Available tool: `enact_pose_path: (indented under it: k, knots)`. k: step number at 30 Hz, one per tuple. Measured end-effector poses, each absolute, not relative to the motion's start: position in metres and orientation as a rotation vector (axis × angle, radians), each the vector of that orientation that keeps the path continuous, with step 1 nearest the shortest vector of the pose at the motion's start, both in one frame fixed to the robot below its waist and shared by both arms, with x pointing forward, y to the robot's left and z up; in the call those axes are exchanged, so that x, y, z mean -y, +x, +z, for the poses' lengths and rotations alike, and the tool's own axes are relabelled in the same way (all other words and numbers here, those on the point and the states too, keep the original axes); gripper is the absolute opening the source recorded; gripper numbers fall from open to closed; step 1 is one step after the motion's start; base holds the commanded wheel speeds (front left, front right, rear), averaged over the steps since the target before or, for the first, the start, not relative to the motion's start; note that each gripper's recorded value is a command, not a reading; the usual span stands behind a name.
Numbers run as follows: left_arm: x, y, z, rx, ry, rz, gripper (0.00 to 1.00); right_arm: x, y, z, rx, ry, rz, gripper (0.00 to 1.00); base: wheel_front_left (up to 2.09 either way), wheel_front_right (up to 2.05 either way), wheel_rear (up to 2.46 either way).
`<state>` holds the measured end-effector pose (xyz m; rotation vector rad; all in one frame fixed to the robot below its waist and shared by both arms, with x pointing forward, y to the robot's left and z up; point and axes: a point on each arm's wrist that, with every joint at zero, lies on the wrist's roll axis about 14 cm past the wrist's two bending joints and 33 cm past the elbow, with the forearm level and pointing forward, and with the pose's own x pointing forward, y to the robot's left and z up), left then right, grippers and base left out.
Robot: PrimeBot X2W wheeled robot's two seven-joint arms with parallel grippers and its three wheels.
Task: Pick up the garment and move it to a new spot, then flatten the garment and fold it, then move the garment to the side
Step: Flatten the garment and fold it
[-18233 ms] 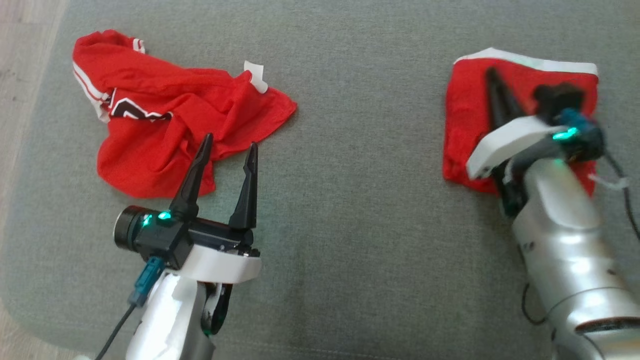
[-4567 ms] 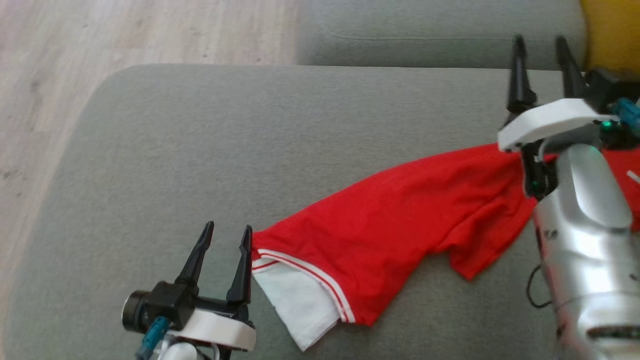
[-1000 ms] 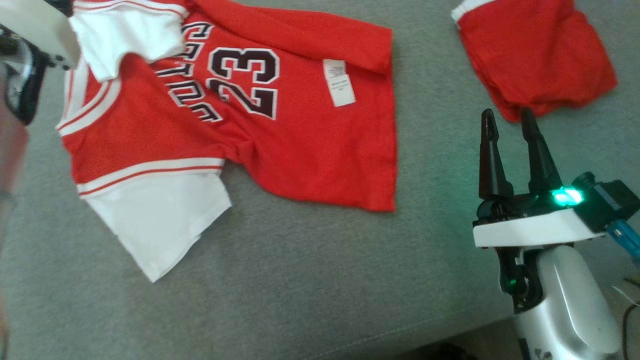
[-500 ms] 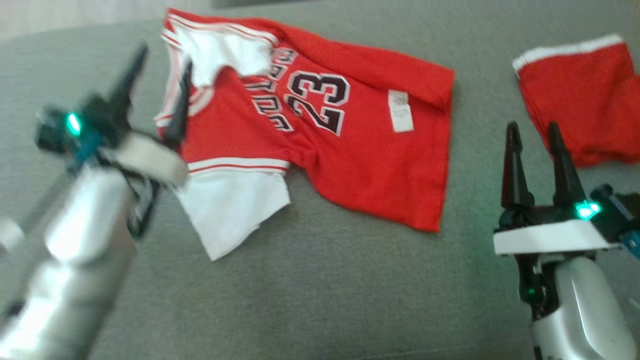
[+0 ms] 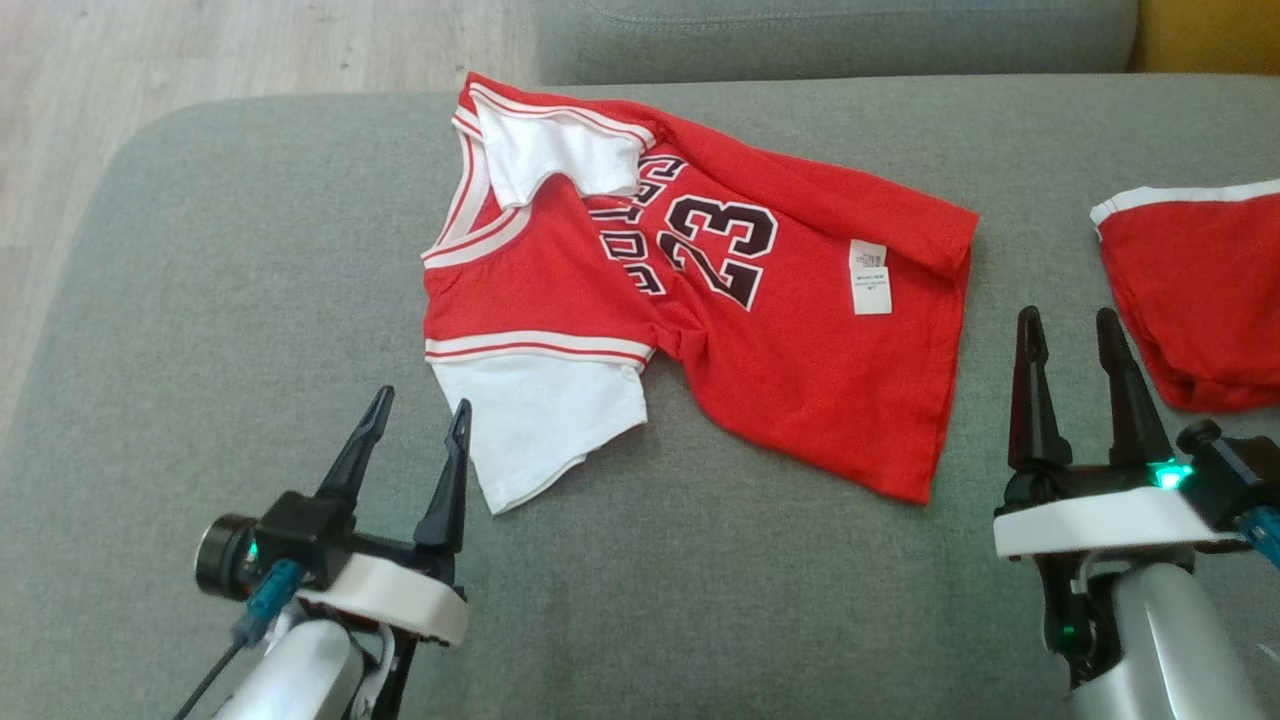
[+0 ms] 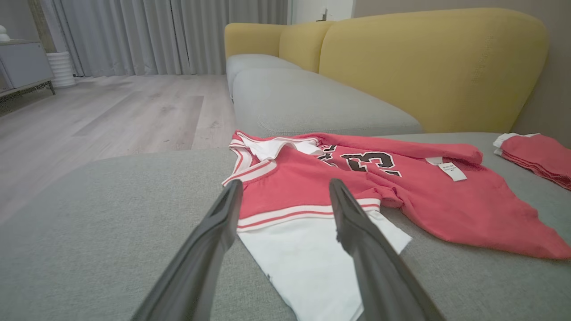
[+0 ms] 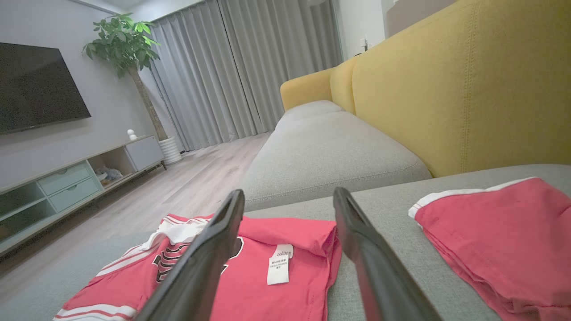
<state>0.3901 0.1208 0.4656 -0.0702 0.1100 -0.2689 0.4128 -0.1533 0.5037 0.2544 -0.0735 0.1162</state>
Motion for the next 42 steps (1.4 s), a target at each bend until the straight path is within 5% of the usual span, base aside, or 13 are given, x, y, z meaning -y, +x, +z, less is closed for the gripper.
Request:
enact_pose_path:
  k: [16,28,29,30,42]
  knots:
    - [-0.111,0.374,0.365,-0.527,-0.026,-0.291,1.0,0.164,0.414,0.479,0.011,0.248,0.08,1.0,0.0,0.0,0.0]
    - [-0.094,0.391,0.353,-0.576,-0.021,-0.365,1.0,0.176,0.413,0.471,-0.008,0.245,0.043,1.0,0.0,0.0,0.0]
    - [-0.09,0.39,0.353,-0.586,-0.02,-0.385,0.89,0.177,0.413,0.473,-0.003,0.244,0.042,1.0,0.0,0.0,0.0]
    - [-0.088,0.389,0.354,-0.589,-0.022,-0.395,0.0,0.177,0.413,0.474,0.0,0.244,0.042,1.0,0.0,0.0,0.0]
    - [-0.096,0.395,0.387,-0.394,-0.05,-0.32,0.0,0.169,0.41,0.484,0.021,0.236,0.071,1.0,0.0,0.0,0.0]
